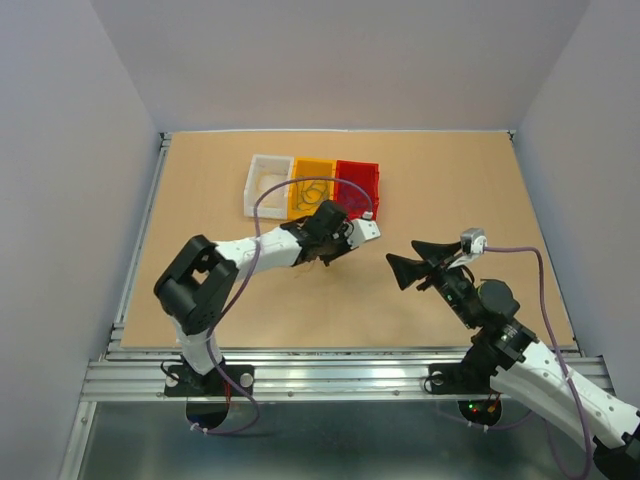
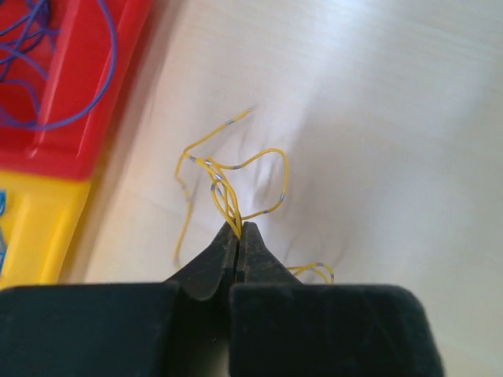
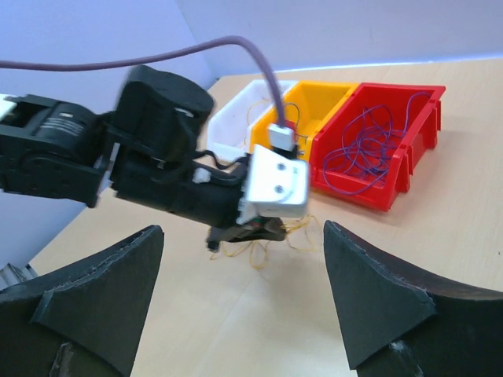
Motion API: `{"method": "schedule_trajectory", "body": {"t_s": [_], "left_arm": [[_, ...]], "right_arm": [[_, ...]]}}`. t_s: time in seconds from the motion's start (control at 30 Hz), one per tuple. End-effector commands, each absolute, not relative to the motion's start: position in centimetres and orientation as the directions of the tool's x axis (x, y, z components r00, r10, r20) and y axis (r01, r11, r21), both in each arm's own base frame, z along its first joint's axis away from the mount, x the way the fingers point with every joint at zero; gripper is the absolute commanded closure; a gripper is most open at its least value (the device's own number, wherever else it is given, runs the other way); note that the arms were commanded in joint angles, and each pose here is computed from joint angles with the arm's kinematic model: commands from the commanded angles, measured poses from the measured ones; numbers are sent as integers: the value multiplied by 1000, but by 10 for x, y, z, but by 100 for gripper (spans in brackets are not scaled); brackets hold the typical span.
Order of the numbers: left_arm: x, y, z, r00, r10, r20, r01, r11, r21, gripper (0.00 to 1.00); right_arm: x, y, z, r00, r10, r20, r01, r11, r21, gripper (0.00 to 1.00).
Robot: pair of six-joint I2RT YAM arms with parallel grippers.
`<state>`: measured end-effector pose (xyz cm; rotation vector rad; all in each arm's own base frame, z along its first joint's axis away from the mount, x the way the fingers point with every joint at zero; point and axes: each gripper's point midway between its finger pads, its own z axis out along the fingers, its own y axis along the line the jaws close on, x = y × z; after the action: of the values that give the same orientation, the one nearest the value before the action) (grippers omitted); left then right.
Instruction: Untangle the cables
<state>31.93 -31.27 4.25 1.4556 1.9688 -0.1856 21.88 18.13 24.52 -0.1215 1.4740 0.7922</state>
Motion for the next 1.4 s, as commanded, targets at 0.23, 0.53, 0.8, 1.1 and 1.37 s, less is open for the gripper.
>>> {"method": "schedule_trajectory", "body": {"t_s": [0.23,0.53,0.8,1.1,1.37], "left_arm": [[363,-235,187,-203,448,-871,825,557,95,100],[452,-140,210,-297,229,-927,605,796,3,100],[512,-133,178,-345,226,-911,616,787,-38,100],[531,-130,132,-433,255,-864,581,812,-52,100],[518,-119,138,-415,279,-866,536,844,15,52]], "right_arm": [[219,176,258,-72,425,-902,-532,749,395,13],[223,180,256,-87,416,-905,-528,751,396,13],[224,183,255,-91,414,-906,-535,747,395,14],[224,184,255,-93,415,-905,-538,744,396,14],[224,183,255,-91,414,-906,-533,748,395,14]]}}
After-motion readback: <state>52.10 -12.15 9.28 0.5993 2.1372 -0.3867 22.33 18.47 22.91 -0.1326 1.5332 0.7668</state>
